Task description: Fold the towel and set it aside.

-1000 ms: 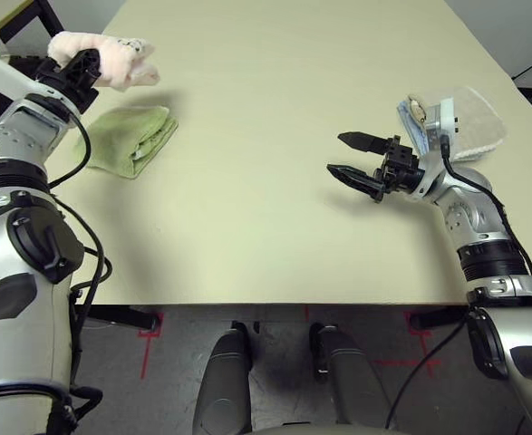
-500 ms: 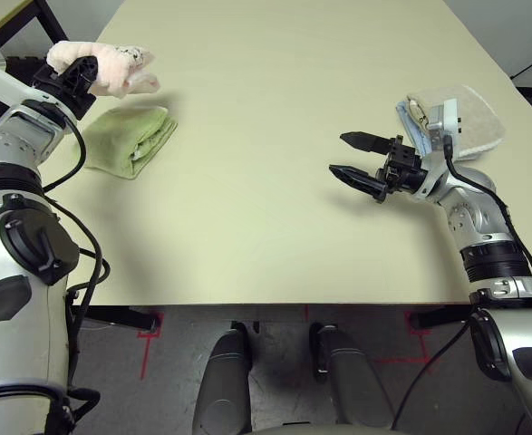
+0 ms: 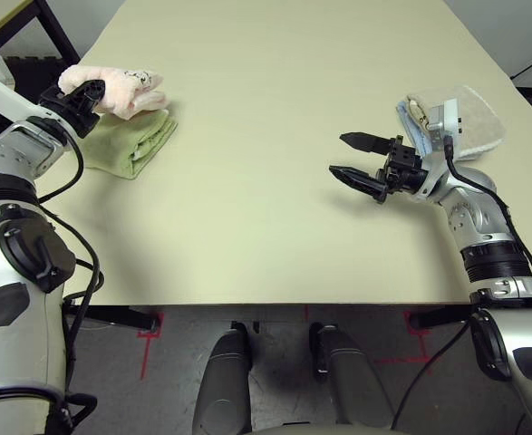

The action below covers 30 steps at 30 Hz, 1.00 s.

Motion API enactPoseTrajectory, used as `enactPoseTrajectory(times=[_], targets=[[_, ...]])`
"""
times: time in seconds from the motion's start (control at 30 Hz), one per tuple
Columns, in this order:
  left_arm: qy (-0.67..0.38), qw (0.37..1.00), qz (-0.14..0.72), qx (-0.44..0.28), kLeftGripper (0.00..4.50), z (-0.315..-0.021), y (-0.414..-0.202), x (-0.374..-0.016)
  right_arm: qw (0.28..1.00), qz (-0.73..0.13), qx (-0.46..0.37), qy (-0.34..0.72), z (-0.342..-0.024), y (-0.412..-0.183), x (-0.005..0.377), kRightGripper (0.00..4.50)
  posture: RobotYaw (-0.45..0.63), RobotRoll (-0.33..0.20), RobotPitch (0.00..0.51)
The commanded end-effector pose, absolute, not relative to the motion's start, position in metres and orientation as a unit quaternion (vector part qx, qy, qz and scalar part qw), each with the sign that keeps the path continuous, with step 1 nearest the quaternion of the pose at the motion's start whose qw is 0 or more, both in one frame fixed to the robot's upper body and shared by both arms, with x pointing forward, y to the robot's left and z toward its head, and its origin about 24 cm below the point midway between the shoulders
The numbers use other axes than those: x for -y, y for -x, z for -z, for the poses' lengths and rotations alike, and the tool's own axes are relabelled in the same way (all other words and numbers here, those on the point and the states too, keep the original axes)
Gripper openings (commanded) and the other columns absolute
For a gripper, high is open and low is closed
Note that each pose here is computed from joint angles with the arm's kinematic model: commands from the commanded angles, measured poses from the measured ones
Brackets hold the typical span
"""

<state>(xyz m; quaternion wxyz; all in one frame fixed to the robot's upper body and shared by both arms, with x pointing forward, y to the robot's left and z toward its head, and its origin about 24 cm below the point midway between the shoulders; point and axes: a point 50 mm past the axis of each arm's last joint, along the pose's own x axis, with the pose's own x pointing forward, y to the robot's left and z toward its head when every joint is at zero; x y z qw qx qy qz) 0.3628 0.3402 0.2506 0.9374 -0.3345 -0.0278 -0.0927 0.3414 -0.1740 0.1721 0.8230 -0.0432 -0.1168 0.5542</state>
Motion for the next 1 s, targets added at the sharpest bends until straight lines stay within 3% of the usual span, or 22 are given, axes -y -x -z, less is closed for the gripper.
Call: enactPoseTrajectory(times=[0.03, 0.27, 0.9, 1.0], targets=[[0.348, 0.932, 0.095, 0.036, 0.05, -0.258, -0.356, -0.347, 0.823, -0.556, 0.109, 0.043, -0.165, -0.340, 0.174, 4.50, 0.06, 0.000, 0.193], [0.361, 0.926, 0.109, 0.014, 0.05, -0.258, -0.345, -0.353, 0.819, -0.561, 0.109, 0.042, -0.164, -0.340, 0.171, 4.50, 0.06, 0.000, 0.195], [0.376, 0.922, 0.059, -0.073, 0.05, -0.219, -0.330, -0.361, 0.817, -0.564, 0.111, 0.047, -0.164, -0.339, 0.169, 4.50, 0.07, 0.000, 0.197], [0.373, 0.923, 0.039, -0.087, 0.87, -0.216, -0.327, -0.362, 0.814, -0.567, 0.114, 0.047, -0.166, -0.339, 0.167, 4.50, 0.07, 0.000, 0.198]])
